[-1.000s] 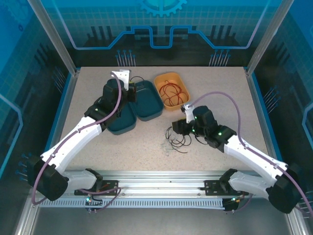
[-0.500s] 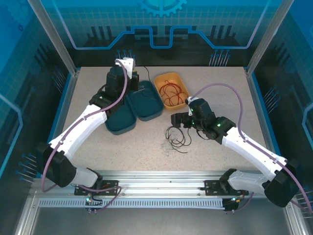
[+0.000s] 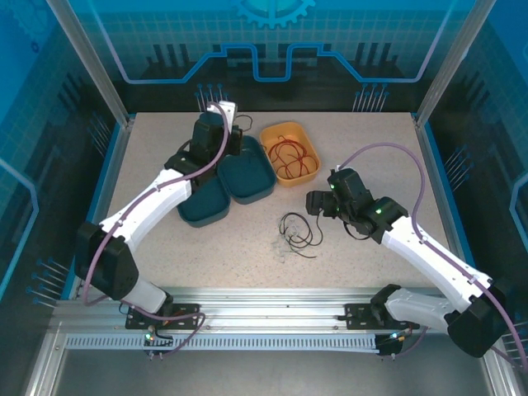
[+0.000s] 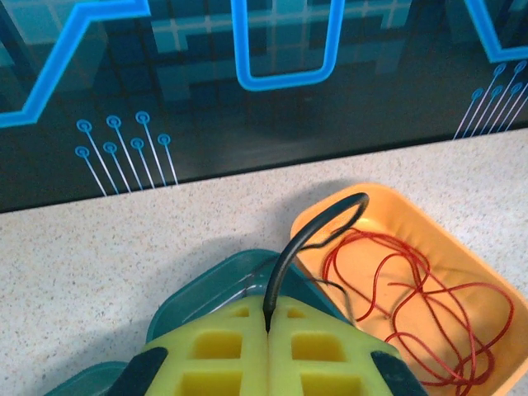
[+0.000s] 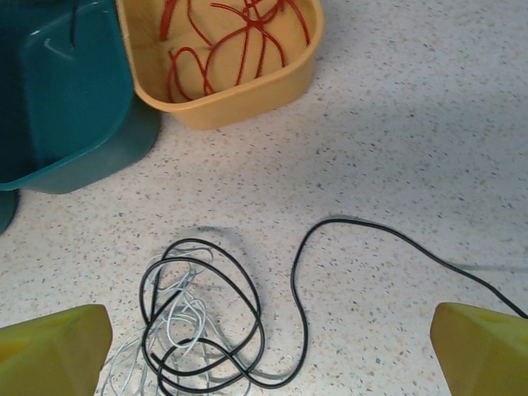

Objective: Untangle the cables

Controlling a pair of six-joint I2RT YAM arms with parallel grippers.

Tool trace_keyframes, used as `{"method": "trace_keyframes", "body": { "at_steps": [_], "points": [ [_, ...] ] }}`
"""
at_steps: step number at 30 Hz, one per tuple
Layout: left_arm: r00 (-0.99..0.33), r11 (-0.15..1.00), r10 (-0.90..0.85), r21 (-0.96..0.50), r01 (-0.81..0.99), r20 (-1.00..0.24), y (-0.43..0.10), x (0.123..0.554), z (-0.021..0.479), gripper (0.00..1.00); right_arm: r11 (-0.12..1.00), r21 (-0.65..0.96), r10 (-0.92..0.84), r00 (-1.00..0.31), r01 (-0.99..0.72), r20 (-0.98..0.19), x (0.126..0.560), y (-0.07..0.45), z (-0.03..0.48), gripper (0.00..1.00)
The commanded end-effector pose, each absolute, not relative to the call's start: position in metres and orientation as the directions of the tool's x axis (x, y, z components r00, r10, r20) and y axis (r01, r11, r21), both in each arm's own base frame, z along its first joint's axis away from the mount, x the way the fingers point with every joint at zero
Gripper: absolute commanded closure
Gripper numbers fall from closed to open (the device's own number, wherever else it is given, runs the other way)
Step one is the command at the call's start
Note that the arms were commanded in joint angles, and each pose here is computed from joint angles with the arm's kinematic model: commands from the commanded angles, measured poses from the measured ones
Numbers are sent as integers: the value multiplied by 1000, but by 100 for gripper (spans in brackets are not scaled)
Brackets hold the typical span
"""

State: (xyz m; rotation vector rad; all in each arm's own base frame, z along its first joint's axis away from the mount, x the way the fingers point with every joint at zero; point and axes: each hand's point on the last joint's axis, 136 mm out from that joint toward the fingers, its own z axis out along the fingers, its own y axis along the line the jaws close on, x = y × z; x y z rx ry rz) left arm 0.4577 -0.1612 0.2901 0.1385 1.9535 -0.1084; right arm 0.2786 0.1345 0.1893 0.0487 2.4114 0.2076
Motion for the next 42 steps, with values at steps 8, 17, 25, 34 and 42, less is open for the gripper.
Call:
{"method": "trace_keyframes", "body": {
  "at_steps": [8, 17, 25, 34, 42],
  "points": [
    [-463, 994, 32, -18, 103, -886, -156, 462, 254, 100, 980, 188, 169, -761, 62, -627, 280, 116, 188, 0],
    [-558, 996, 61, 10, 94, -828, -156, 465, 206, 100, 969, 208, 232, -780, 133, -582, 276, 100, 178, 0],
    [-675, 996, 36, -28, 83, -737, -161, 476, 151, 96, 970, 142, 243, -804, 197, -542, 263, 82, 168, 0],
    [-714, 993, 21, -67, 95, -700, -166, 479, 135, 42, 974, 126, 227, -841, 190, -491, 254, 84, 153, 20],
    [-683, 981, -6, -136, 137, -730, -177, 478, 156, 25, 979, 101, 205, -872, 178, -445, 257, 92, 139, 28]
  ]
}}
